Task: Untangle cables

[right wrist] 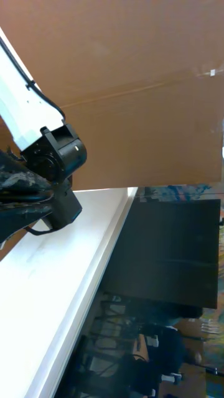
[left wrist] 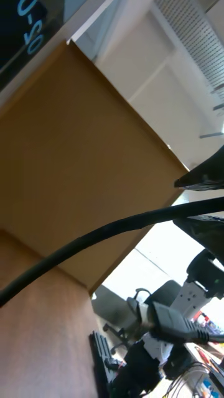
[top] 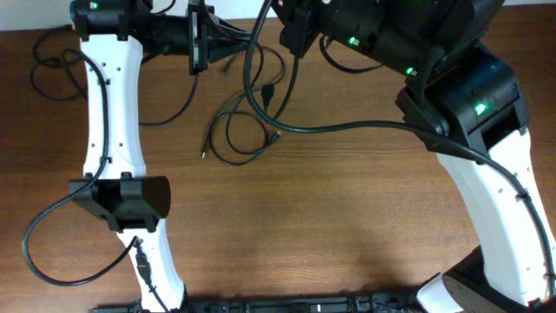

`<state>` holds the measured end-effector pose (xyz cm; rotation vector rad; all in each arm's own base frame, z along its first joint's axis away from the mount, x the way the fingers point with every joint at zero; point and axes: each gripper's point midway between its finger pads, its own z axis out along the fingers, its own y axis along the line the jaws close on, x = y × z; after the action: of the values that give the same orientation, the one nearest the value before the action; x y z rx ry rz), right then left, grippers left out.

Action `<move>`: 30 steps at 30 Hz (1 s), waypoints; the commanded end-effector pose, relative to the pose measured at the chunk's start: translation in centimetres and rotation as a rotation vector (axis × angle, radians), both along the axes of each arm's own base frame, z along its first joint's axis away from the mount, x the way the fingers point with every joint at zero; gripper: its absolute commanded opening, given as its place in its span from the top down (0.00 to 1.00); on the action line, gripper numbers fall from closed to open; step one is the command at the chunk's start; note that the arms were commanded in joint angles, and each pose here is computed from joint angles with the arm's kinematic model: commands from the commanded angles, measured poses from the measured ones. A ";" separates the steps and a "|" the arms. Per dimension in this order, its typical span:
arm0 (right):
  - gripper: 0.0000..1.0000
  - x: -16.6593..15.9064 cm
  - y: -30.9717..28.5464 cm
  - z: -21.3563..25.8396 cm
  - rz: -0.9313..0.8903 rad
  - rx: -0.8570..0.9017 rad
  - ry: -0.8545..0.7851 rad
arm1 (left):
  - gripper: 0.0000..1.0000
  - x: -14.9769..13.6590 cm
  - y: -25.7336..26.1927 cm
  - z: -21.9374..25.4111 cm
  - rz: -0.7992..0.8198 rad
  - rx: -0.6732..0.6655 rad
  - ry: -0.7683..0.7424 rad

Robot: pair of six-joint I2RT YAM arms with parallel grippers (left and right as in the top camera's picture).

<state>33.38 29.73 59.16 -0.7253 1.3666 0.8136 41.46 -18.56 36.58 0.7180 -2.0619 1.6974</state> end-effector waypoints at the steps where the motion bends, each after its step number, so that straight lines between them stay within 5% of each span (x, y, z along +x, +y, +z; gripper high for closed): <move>1: 0.96 -0.1 0.2 0.0 -0.002 0.004 0.003 | 0.91 0.6 0.6 -0.7 0.024 0.028 0.012; 6: 0.96 0.2 0.1 -1.0 -0.014 -0.019 0.039 | 1.00 1.6 1.1 -1.9 0.060 0.105 -0.028; 9: 0.96 1.6 -1.1 -4.0 -0.124 -0.089 0.147 | 1.00 3.9 4.5 -6.8 0.201 0.440 -0.038; 11: 0.96 3.2 -4.1 -9.3 -0.326 -0.235 0.306 | 1.00 4.4 5.3 -7.5 0.193 0.510 -0.123; 14: 0.81 3.1 -9.2 -15.2 -0.563 -0.460 0.464 | 1.00 4.7 5.2 -5.6 0.146 0.525 -0.337; 16: 0.32 2.3 -11.8 -17.8 -0.626 -0.567 0.548 | 1.00 4.3 7.6 -2.5 0.236 0.695 -0.474; 17: 0.20 2.3 -13.4 -18.7 -0.657 -0.586 0.598 | 1.00 4.1 9.7 -1.1 0.302 0.826 -0.540; 18: 0.17 2.6 -14.7 -19.3 -0.704 -0.558 0.655 | 1.00 3.4 12.4 1.1 0.385 0.983 -0.615; 20: 0.15 3.2 -16.2 -20.9 -0.739 -0.529 0.743 | 1.00 1.9 14.5 4.2 0.478 1.085 -0.690; 25: 0.14 3.2 -15.3 -29.6 -0.679 -0.666 0.920 | 1.00 -3.0 10.9 15.9 0.553 0.813 -1.071; 26: 0.09 3.3 -14.8 -31.6 -0.653 -0.676 0.951 | 1.00 -4.5 8.4 17.9 0.483 0.654 -1.151; 30: 0.03 3.2 -13.1 -35.9 -0.565 -0.672 1.016 | 1.00 -7.2 5.1 19.1 0.404 0.335 -0.955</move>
<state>37.03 16.13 23.60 -0.3446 2.6675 0.1517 36.79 -11.70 54.35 0.4181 -3.3867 2.0524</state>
